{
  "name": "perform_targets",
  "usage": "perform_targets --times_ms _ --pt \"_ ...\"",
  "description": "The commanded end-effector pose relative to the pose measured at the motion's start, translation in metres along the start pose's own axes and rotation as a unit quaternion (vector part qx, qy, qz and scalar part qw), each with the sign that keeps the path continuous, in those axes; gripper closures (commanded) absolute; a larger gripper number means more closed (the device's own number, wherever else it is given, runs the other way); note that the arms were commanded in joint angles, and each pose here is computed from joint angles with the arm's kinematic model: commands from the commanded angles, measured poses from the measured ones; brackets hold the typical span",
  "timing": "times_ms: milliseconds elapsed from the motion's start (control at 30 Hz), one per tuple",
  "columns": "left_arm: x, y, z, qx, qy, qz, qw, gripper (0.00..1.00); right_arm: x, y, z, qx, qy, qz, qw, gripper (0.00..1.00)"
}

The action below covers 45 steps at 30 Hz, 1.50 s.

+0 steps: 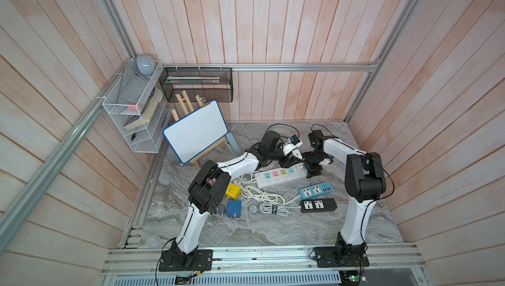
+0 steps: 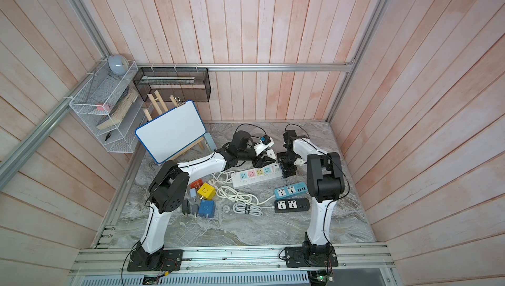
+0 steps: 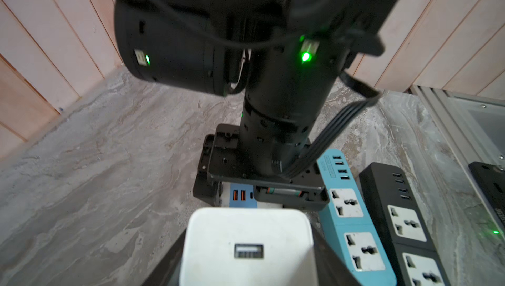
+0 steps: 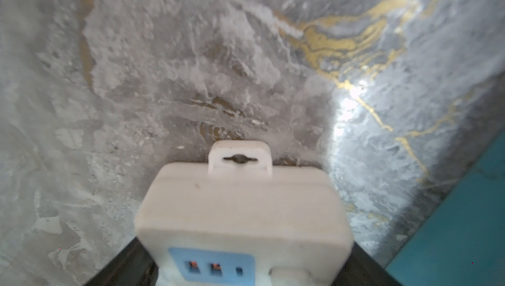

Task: Pull the plug off the socket
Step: Remove the plug from the socket, then place the plug at the center of the board.

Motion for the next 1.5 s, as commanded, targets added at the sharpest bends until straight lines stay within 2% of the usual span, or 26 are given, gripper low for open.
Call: perform_targets --times_ms 0,267,400,533,667,767,900,1167,1400,1467 --pt "-0.015 -0.004 0.041 0.02 -0.038 0.006 0.999 1.0 0.055 -0.039 0.006 0.012 -0.017 -0.09 0.996 1.0" --pt "-0.046 0.001 0.067 -0.021 -0.039 0.069 0.997 1.0 0.049 -0.027 0.003 0.009 -0.004 -0.064 0.998 1.0" --pt "-0.07 0.009 0.075 -0.083 -0.026 0.116 0.989 1.0 0.048 -0.018 -0.001 0.001 0.013 -0.034 0.999 1.0" --pt "-0.097 0.02 0.072 -0.159 0.007 0.172 0.972 1.0 0.044 -0.013 -0.002 0.001 0.02 -0.017 1.0 1.0" --pt "-0.132 0.029 0.055 -0.256 0.046 0.212 0.942 1.0 0.041 -0.009 -0.003 0.0 0.025 -0.008 1.0 1.0" --pt "-0.161 0.031 0.033 -0.32 0.081 0.243 0.912 1.0 0.04 -0.008 -0.003 -0.002 0.027 -0.005 1.0 1.0" --pt "-0.204 0.026 -0.003 -0.392 0.126 0.29 0.864 1.0 0.04 -0.006 -0.003 -0.004 0.027 -0.002 1.0 1.0" --pt "-0.284 -0.001 -0.065 -0.491 0.165 0.362 0.775 1.0 0.044 -0.01 -0.002 -0.006 0.025 -0.005 1.0 1.0" --pt "-0.348 -0.026 -0.138 -0.564 0.228 0.431 0.666 1.0 0.044 -0.009 0.0 -0.008 0.019 -0.003 1.0 1.0" --pt "-0.358 -0.034 -0.154 -0.584 0.231 0.436 0.645 1.0 0.045 -0.011 0.0 -0.007 0.019 -0.005 1.0 1.0"
Point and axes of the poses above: each gripper's point midway between its finger pads, its own x axis out along the fingers, its own y axis along the line the jaws close on, z = x × y, the point moved 1 cm from there along -x, back along the fingers, and after that the axes turned 4 degrees about -x, right-handed, at the moved point
